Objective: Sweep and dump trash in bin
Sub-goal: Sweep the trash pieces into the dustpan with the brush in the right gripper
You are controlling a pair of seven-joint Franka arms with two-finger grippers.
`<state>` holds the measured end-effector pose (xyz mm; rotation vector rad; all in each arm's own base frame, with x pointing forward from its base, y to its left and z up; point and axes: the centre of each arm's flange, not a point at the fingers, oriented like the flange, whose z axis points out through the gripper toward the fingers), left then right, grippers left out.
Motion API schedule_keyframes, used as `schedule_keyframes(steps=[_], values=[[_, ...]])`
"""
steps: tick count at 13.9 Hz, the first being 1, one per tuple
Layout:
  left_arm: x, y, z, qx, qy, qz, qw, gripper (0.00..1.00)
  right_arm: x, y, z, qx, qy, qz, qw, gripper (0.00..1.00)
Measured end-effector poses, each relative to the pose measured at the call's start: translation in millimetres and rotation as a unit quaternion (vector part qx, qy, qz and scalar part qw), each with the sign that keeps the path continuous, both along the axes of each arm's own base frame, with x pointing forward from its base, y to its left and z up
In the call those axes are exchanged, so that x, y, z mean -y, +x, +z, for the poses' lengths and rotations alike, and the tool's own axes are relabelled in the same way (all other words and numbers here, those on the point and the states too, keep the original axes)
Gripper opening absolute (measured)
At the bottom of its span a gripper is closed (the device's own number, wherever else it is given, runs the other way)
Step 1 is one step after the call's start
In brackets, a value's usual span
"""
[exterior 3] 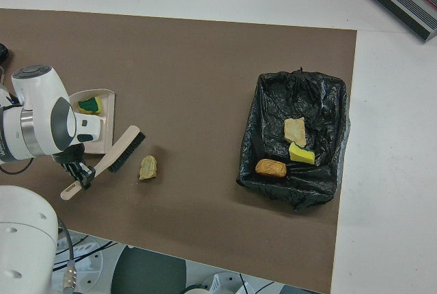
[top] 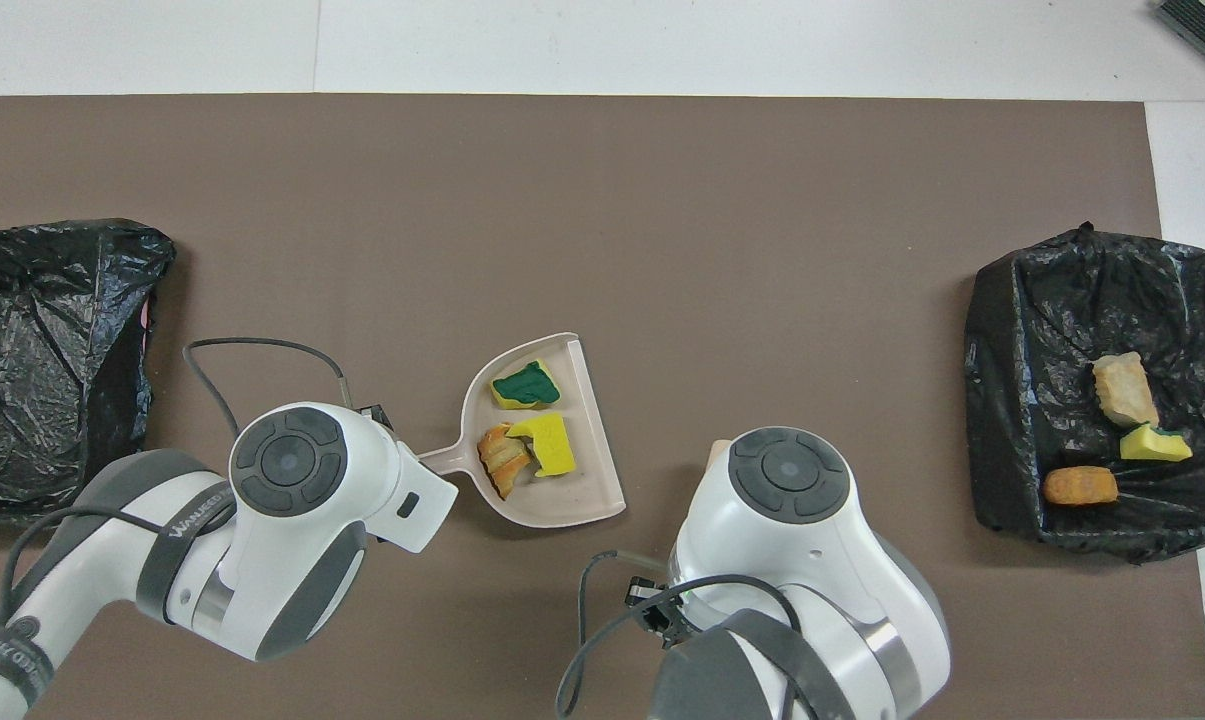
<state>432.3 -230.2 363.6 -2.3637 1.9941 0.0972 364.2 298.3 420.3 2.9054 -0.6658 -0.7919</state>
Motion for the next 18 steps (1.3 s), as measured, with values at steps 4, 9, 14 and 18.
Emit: schedule_keyframes(steps=[4,9,14,18], values=[[2,-2,-1,0.0,0.0,0.003,1.0,0.32,22,-30.6,-22,-0.031,-0.059,-0.054,0.996,0.26],[3,-3,-2,0.0,0.001,0.004,1.0,0.32,52,-63.4,-53,0.015,-0.026,-0.03,0.999,0.26],[3,-3,-2,0.0,0.001,0.004,1.0,0.32,36,-27.7,-86,0.084,0.049,0.06,0.993,0.26],[3,-3,-2,0.0,0.001,0.004,1.0,0.32,-3,26.2,-87,0.103,0.093,0.126,0.982,0.26]])
